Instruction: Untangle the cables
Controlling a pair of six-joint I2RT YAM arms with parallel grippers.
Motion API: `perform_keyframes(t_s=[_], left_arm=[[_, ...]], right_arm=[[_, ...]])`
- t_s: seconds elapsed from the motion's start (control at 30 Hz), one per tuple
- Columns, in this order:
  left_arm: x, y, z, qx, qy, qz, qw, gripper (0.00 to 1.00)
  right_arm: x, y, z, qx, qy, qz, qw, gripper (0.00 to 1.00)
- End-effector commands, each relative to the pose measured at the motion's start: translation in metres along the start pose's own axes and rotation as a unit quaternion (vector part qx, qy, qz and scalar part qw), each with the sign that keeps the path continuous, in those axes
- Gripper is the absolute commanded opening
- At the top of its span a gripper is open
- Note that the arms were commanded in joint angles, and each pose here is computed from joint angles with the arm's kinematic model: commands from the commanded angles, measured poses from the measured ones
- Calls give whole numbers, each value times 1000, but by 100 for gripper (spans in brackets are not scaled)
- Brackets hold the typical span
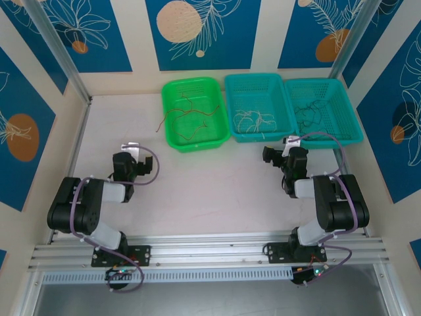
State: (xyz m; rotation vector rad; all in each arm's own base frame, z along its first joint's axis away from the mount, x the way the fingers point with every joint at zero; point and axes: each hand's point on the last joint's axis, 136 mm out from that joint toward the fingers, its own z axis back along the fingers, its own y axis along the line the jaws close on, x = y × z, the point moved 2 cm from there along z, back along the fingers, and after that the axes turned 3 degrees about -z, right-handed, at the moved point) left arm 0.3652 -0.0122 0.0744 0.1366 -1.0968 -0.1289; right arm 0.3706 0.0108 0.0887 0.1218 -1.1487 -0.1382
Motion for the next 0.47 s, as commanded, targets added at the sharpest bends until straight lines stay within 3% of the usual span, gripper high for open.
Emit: perform_keyframes(t_s=[0.0, 0.43], left_arm=[[24, -4, 0, -25, -49, 14, 998, 100], [24, -4, 0, -24, -51, 14, 998, 100]], right_arm=[[14, 2, -1, 3, -28, 12, 1000, 99], [14, 2, -1, 2, -28, 13, 1000, 99]])
